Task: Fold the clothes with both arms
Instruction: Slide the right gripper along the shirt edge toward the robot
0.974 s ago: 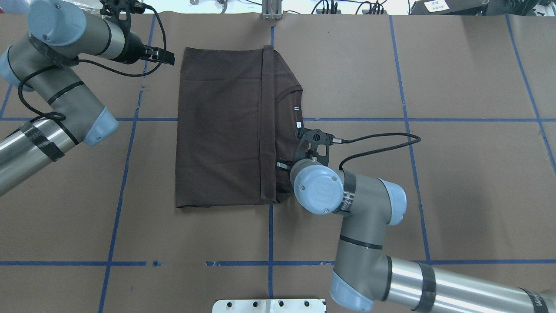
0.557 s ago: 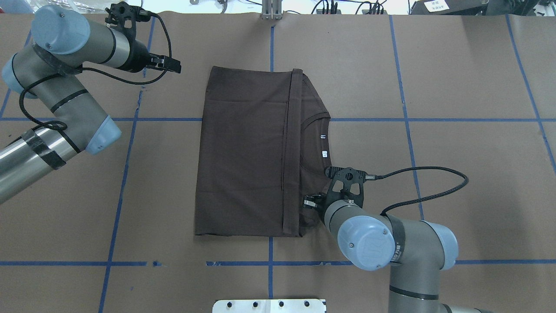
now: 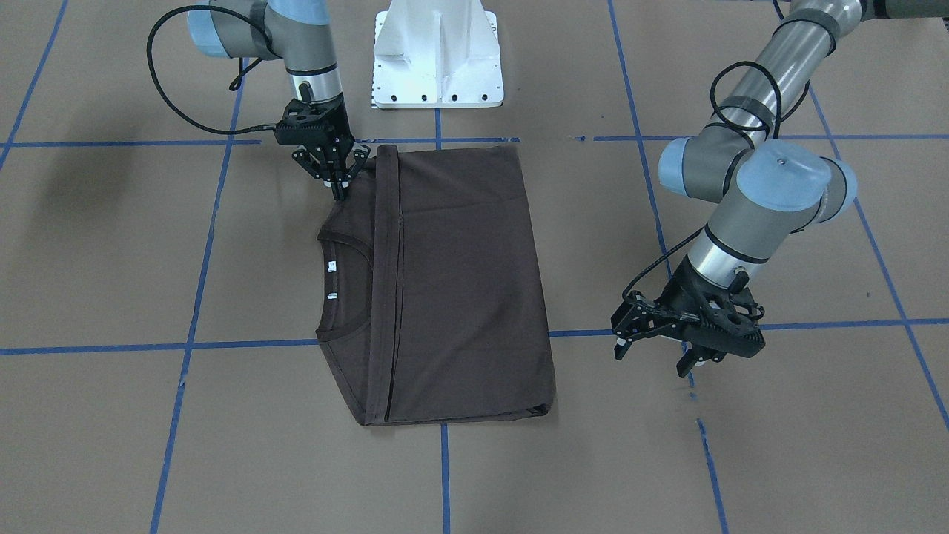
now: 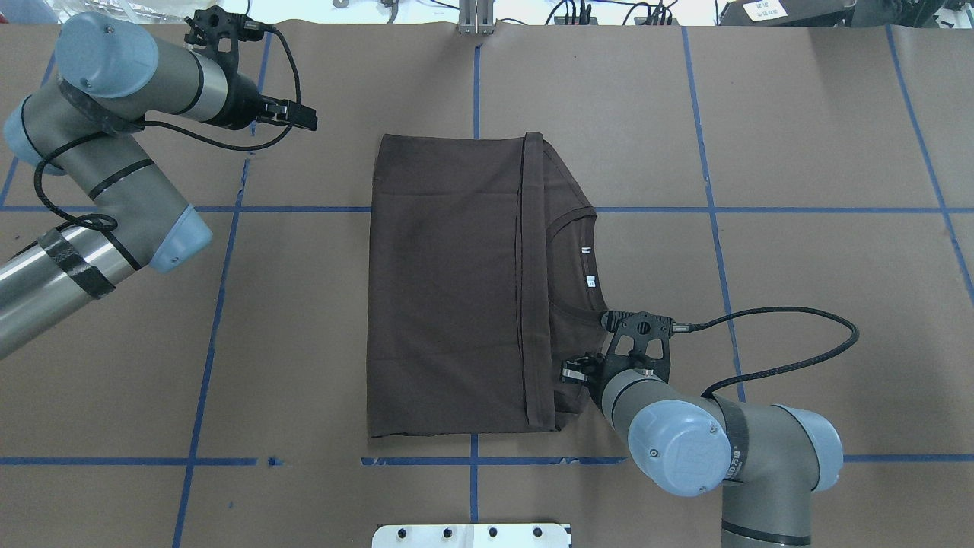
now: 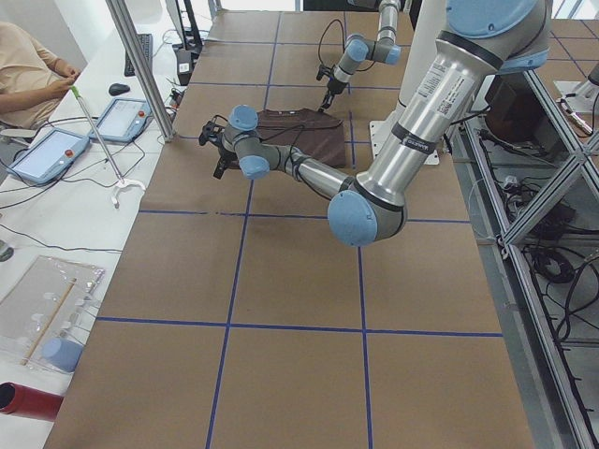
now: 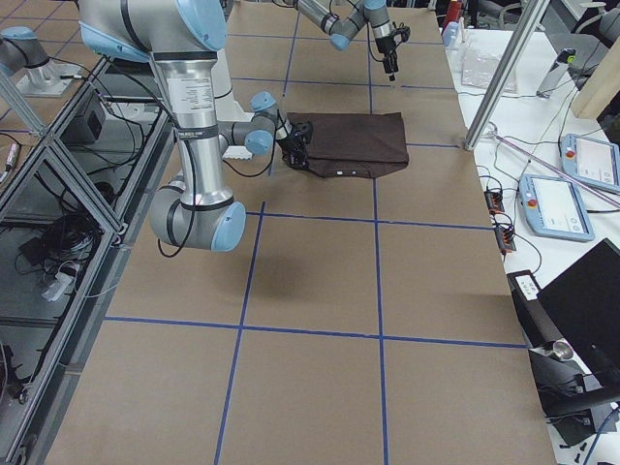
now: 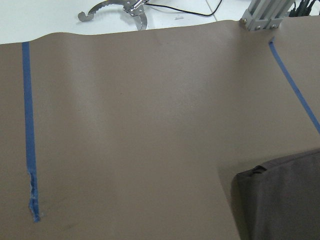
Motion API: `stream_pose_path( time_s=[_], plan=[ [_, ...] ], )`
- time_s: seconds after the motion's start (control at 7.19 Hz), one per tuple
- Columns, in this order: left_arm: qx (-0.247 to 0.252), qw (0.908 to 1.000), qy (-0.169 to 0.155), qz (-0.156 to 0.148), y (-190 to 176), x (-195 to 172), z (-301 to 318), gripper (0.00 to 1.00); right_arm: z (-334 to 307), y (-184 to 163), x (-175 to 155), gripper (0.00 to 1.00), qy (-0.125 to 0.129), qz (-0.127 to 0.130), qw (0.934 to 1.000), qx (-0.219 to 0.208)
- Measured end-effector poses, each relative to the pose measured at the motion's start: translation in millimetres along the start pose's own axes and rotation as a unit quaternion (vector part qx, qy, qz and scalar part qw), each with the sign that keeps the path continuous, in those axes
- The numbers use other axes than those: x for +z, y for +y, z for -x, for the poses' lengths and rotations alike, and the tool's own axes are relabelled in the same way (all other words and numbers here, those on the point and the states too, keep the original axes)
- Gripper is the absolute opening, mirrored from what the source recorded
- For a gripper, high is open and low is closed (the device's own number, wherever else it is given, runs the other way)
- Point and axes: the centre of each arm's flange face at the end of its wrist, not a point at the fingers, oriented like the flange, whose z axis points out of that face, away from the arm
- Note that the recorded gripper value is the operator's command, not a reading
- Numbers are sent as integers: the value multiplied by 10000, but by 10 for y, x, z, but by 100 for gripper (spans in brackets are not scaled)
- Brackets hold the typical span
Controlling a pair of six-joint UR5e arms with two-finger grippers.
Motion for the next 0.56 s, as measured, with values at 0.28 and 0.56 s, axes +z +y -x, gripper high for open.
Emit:
stream_pose_path(
  time_s=[0.28,0.56],
  plan=[
    [-6,10000,-12,11,17,5,21,100,45,89,-44,100,-28,57,9988,-479],
    [-7,10000,-19,23,29,15,29,100,164,300,-108,100,-125,40,9914,-1300]
  ],
)
